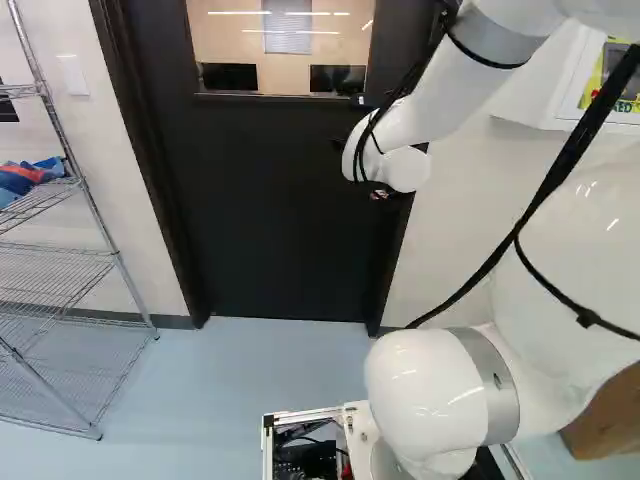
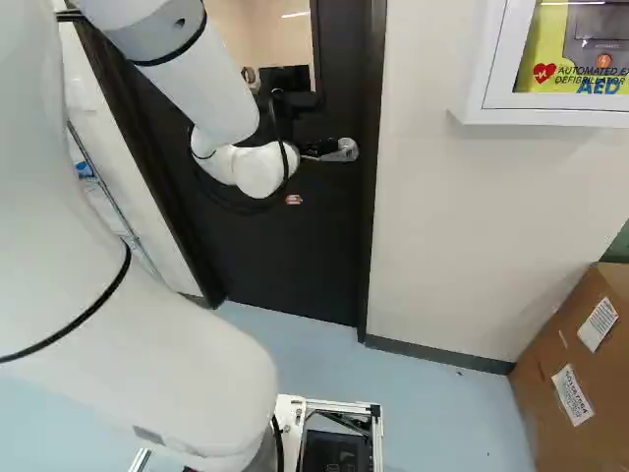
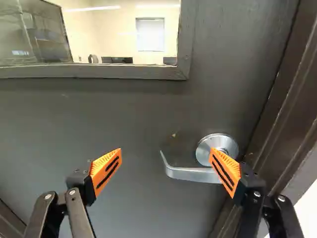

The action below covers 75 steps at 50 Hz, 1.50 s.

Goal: Open the door and move inside

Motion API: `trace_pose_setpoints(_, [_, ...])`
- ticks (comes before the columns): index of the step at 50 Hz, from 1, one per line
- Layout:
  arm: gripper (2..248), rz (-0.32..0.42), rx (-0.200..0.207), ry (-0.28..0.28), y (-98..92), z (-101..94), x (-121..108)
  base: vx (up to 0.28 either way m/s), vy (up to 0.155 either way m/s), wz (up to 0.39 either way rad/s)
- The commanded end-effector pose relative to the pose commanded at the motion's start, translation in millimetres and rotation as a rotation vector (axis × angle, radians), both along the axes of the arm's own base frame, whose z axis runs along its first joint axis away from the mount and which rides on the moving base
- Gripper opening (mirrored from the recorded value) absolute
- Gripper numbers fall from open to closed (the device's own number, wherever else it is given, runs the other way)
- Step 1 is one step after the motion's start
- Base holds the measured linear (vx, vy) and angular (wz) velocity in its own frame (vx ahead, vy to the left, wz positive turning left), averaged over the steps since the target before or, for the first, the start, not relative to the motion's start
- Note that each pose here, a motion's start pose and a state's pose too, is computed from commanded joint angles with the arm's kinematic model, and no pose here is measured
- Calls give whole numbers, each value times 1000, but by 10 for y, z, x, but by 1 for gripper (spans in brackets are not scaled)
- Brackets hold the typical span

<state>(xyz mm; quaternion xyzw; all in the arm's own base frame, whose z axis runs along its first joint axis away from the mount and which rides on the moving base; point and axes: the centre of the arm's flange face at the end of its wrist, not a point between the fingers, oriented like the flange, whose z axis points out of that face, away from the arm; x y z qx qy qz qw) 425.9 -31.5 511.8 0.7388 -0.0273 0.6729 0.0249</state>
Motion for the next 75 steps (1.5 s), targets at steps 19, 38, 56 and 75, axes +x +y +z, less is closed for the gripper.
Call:
trace_pose_setpoints(19, [247,1,3,43,-4,-182,123,0,0,0])
trace_pose_setpoints(38, [247,2,6,88,-6,-378,187,0,0,0])
trace_pose_setpoints(56, [247,2,9,129,-7,-565,204,0,0,0])
trace_pose_setpoints(75, [247,2,13,173,-8,-761,225,0,0,0])
